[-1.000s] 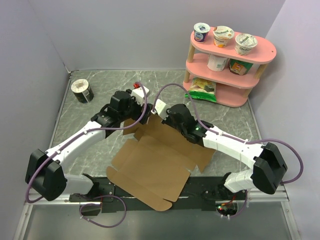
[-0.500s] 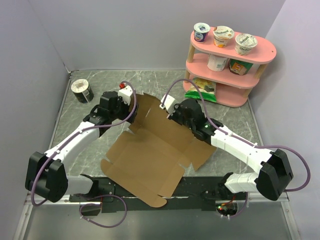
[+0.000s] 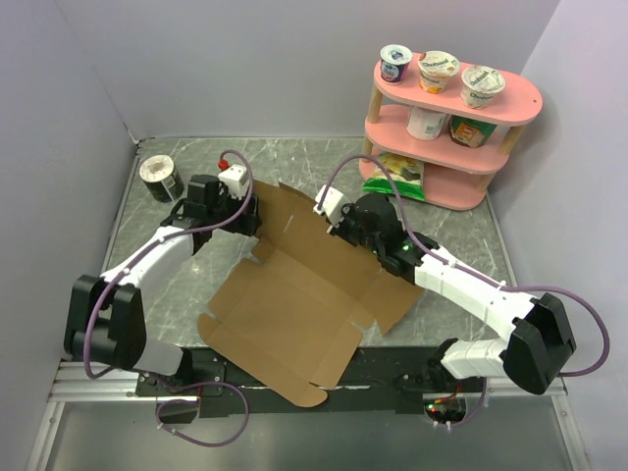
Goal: Fold the paper box
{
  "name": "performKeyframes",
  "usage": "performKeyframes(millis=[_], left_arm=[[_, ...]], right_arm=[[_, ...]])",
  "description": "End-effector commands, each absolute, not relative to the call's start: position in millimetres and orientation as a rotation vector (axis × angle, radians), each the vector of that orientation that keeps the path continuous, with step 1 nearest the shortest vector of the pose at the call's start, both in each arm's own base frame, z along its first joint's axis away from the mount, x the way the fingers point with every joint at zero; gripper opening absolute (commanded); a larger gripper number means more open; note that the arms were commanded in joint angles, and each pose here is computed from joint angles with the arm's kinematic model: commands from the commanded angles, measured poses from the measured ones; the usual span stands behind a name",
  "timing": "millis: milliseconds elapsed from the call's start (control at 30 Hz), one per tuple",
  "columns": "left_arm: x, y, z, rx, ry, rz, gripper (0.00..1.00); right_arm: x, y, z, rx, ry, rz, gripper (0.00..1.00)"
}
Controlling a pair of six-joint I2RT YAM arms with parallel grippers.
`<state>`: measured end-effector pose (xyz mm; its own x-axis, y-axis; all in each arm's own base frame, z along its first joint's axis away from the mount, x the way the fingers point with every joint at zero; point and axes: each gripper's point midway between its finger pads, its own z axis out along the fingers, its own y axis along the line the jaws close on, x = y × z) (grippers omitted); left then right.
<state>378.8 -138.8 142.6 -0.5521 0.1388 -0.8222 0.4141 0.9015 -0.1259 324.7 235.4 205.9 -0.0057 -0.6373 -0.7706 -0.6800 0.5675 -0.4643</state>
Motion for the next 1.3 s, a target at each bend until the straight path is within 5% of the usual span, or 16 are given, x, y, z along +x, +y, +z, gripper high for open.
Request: performKeyframes(millis=[0, 500, 1000, 1267], left_arm=[[388.0, -147.6, 152.7, 0.376, 2.137, -0.457, 0.85], [392.4, -145.7, 141.2, 0.351, 2.189, -0.507, 0.85], [355.2, -112.3, 304.7, 0.303, 1.607, -0.331, 0.93], [401.7, -134.1, 341.5, 0.331, 1.591, -0.369, 0.91]], right_arm=[[319.3, 245.5, 231.7, -1.054, 1.633, 0.142, 0.04], [318.8, 243.7, 227.8, -1.057, 1.651, 0.142, 0.04], [331.1, 244.9, 214.2, -1.118, 1.698, 0.047, 0.02], [327.6, 248.6, 217.9, -1.124, 1.69, 0.059, 0.02]])
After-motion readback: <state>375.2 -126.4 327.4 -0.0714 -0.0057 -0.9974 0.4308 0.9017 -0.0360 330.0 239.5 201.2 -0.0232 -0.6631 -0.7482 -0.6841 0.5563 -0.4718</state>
